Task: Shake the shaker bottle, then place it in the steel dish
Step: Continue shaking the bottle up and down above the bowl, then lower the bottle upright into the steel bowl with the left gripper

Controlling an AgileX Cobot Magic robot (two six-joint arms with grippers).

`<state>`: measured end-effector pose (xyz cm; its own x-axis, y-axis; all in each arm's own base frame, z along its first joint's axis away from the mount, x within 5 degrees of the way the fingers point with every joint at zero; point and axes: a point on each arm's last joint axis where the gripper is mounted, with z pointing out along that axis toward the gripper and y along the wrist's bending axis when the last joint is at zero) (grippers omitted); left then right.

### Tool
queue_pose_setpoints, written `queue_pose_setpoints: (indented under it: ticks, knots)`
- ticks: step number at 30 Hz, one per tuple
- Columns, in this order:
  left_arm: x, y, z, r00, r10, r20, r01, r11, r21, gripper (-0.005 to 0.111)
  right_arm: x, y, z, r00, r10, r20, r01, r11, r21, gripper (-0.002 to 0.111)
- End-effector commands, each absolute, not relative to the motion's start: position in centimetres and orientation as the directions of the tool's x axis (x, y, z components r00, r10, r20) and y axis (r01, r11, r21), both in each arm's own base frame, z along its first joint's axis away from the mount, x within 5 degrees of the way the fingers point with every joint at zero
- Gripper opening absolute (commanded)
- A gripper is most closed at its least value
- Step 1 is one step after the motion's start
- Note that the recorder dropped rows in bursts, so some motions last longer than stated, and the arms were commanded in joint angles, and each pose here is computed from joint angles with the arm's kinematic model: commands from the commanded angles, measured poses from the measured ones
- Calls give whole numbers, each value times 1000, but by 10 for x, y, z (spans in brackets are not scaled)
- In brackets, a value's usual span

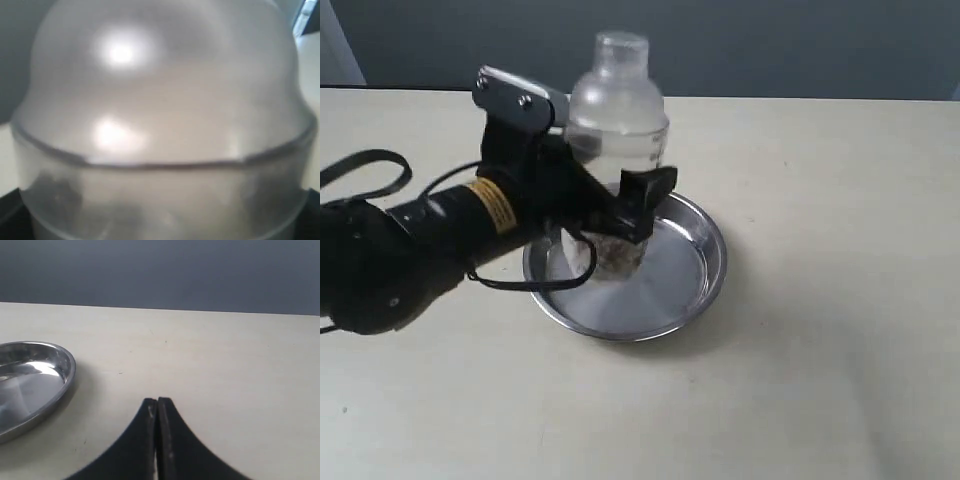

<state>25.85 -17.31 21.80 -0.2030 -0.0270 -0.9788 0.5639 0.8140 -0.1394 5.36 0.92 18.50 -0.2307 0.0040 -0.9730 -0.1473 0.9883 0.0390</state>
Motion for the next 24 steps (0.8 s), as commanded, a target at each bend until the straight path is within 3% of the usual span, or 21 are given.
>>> queue_pose_setpoints:
  ticks: [1, 9, 24]
  knots:
    - [256, -176, 267, 43, -170, -985, 622, 776, -107, 0, 54, 9, 186, -219, 2, -976, -151, 988, 36, -1]
    - [260, -178, 260, 46, -167, -985, 617, 780, -104, 0, 54, 9, 186, -219, 2, -976, -151, 988, 36, -1]
    - [272, -179, 216, 19, -183, -983, 561, 816, -141, 0, 54, 9, 186, -219, 2, -976, -151, 988, 36, -1]
